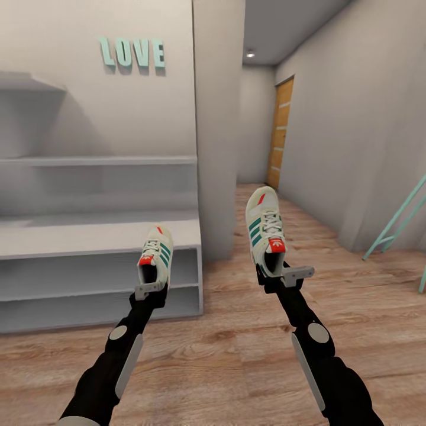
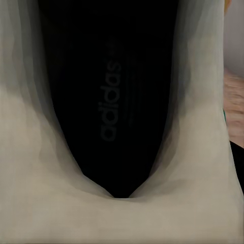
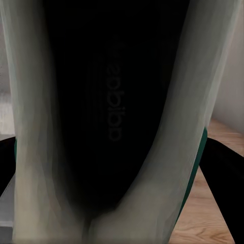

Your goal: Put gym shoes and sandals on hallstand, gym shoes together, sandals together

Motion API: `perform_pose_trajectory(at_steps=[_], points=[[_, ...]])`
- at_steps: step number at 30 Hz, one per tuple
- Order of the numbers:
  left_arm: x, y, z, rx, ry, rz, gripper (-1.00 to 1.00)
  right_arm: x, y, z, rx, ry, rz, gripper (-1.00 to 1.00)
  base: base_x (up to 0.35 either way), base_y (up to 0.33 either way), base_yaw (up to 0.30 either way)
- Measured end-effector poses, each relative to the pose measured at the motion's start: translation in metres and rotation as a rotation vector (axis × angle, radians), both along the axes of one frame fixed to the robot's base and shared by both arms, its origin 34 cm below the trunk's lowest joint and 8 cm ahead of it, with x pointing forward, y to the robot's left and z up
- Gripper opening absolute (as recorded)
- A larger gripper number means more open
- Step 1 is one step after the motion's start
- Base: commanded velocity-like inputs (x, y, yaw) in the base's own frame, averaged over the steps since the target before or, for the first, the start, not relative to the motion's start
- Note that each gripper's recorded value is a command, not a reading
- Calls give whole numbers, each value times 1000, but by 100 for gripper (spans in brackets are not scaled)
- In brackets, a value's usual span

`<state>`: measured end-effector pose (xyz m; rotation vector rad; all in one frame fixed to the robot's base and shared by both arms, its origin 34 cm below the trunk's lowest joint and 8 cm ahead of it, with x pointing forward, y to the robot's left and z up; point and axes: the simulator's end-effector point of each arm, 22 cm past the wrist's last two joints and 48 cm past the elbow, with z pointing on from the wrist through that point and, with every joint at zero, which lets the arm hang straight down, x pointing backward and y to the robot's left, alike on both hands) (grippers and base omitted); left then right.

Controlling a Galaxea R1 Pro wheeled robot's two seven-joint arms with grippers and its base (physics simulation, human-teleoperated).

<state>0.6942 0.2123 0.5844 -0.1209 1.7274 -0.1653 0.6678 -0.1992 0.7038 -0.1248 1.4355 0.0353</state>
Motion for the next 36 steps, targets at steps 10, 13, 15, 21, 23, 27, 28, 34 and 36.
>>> perform_pose_trajectory(at_steps=[10, 13, 15, 21, 23, 27, 28, 34, 36], points=[[-45, 19, -157, 49, 369, -1, -100, 1, -5, -36, -10, 193, -16, -100, -67, 0, 10], [-62, 24, -186, 61, 488, -8, -100, -4, -7, -56, -17, 311, -23, -100, 0, 0, 0], [-75, 35, -204, 81, 580, 2, -100, -8, -7, -72, -20, 397, -25, -100, 0, 0, 0], [-69, 69, -199, 139, 672, 77, -100, -11, -6, -80, -23, 443, -23, -100, 0, 0, 0], [-58, 73, -187, 146, 666, 90, -100, -11, -6, -80, -23, 446, -23, -100, 0, 0, 0], [-36, 76, -163, 152, 661, 98, -100, -12, -7, -84, -25, 464, -24, -100, 0, 0, 0], [-31, 76, -157, 153, 663, 97, -100, -13, -7, -87, -26, 480, -25, -100, 0, 0, 0], [-11, 77, -131, 158, 656, 96, -100, -18, -8, -100, -31, 541, -29, -100, 0, 0, 0], [-9, 77, -129, 160, 655, 96, -100, -18, -9, -100, -31, 543, -29, -100, 0, 0, 0]])
